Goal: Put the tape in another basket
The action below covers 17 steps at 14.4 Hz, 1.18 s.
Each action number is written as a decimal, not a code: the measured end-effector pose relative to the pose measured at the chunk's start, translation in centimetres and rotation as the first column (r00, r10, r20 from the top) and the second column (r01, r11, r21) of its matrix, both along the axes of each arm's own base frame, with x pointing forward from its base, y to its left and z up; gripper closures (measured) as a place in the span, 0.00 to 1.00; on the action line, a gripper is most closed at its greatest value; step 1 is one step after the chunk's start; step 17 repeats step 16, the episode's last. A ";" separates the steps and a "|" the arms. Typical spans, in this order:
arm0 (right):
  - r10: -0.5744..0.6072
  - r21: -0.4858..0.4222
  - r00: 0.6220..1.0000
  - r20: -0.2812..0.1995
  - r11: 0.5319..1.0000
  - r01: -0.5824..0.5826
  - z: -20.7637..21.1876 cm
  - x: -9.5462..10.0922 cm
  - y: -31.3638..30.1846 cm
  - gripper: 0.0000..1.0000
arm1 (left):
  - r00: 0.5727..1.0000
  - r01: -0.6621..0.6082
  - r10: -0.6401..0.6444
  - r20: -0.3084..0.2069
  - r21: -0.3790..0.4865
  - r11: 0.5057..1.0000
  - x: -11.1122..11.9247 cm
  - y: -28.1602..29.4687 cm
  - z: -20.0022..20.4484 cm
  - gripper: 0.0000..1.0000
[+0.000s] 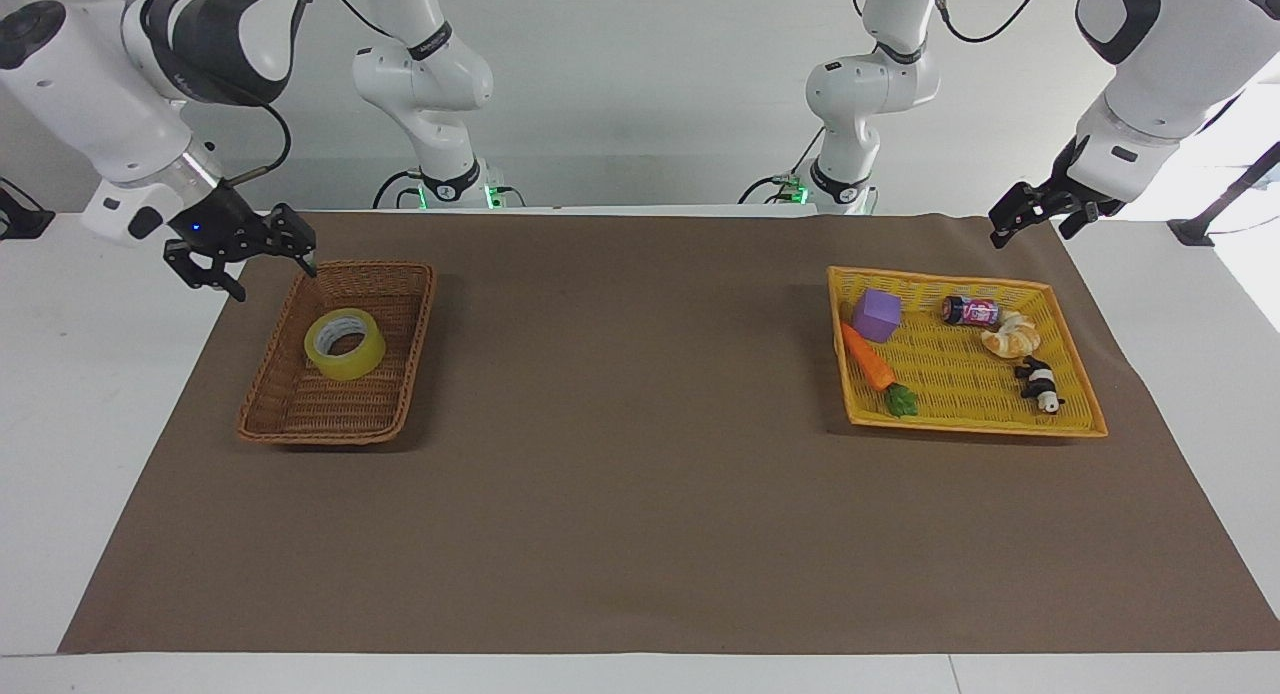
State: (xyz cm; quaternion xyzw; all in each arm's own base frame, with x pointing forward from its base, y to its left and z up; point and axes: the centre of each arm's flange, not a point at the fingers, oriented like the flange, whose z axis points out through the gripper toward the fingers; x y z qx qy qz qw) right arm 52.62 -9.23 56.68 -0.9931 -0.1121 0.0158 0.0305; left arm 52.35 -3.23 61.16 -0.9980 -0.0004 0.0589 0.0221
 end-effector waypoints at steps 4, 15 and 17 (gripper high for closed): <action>-0.132 -0.040 0.989 -0.065 0.991 0.130 4.8 0.0 2.0 0.00 | 1.000 0.022 -0.022 0.000 0.001 1.000 -0.1 -1.2 0.0 0.00; -0.147 -0.058 0.984 -0.099 0.988 0.142 4.9 2.0 3.0 0.00 | 1.000 0.018 -0.018 -0.016 -0.002 1.000 0.8 -0.9 -1.4 0.00; -0.147 -0.067 0.984 -0.099 0.988 0.140 4.9 2.0 3.1 0.00 | 1.000 0.019 -0.019 -0.017 -0.002 1.000 0.8 -0.9 -1.5 0.00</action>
